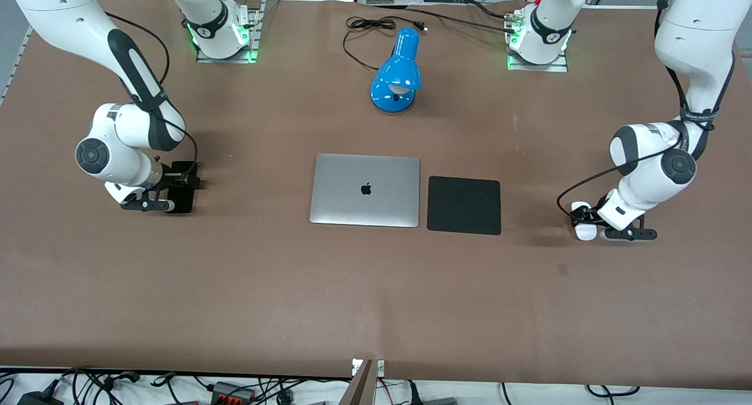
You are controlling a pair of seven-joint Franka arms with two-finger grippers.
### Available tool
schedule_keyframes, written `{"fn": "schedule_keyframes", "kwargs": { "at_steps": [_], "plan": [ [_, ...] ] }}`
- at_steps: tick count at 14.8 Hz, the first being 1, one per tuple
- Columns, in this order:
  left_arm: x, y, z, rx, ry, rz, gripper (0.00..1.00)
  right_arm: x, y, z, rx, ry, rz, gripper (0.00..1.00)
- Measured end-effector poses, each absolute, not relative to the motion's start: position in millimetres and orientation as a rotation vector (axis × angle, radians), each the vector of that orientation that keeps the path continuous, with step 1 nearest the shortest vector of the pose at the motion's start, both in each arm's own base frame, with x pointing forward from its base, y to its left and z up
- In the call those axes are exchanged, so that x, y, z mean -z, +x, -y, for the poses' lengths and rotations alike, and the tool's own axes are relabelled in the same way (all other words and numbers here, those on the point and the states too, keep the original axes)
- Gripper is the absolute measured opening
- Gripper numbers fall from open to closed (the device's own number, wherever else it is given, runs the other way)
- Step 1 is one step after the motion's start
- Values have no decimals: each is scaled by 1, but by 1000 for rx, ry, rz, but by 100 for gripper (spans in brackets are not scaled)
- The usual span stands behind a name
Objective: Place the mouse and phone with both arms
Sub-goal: 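Lower the right gripper to the black phone while the left gripper reaches the mouse, then close the right gripper on the phone while the left gripper grasps the mouse, then carry the phone beside the laptop while the left gripper carries the mouse onto the pad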
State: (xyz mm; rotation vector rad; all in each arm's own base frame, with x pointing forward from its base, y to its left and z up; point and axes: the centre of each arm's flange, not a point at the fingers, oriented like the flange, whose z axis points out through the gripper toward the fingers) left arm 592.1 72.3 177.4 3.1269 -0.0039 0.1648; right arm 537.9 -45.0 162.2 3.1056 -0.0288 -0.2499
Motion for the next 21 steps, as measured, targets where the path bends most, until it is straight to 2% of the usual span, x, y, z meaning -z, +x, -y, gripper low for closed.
{"fn": "schedule_keyframes", "kwargs": {
  "at_steps": [5, 6, 7, 9, 10, 15, 19, 21],
  "plan": [
    [-171, 589, -66, -160, 3123, 18, 99, -162, 538, 45, 250, 3106, 28, 100],
    [-168, 588, -65, -151, 3122, 18, 96, -163, 539, 45, 247, 3106, 28, 93],
    [-165, 587, -65, -143, 3121, 18, 86, -165, 539, 44, 245, 3106, 27, 84],
    [-166, 588, -66, -155, 3122, 16, 67, -167, 540, 44, 244, 3106, 28, 80],
    [-167, 589, -66, -157, 3122, 17, 62, -167, 540, 44, 244, 3106, 27, 80],
    [-186, 600, -59, -196, 3117, 36, 62, -171, 544, 36, 259, 3110, 3, 79],
    [-232, 622, -11, -39, 3078, 63, 62, -225, 584, -7, 342, 3118, -108, 79],
    [-249, 625, 35, 24, 3048, -17, 62, -257, 603, -36, 332, 3137, -127, 79]
  ]
}}
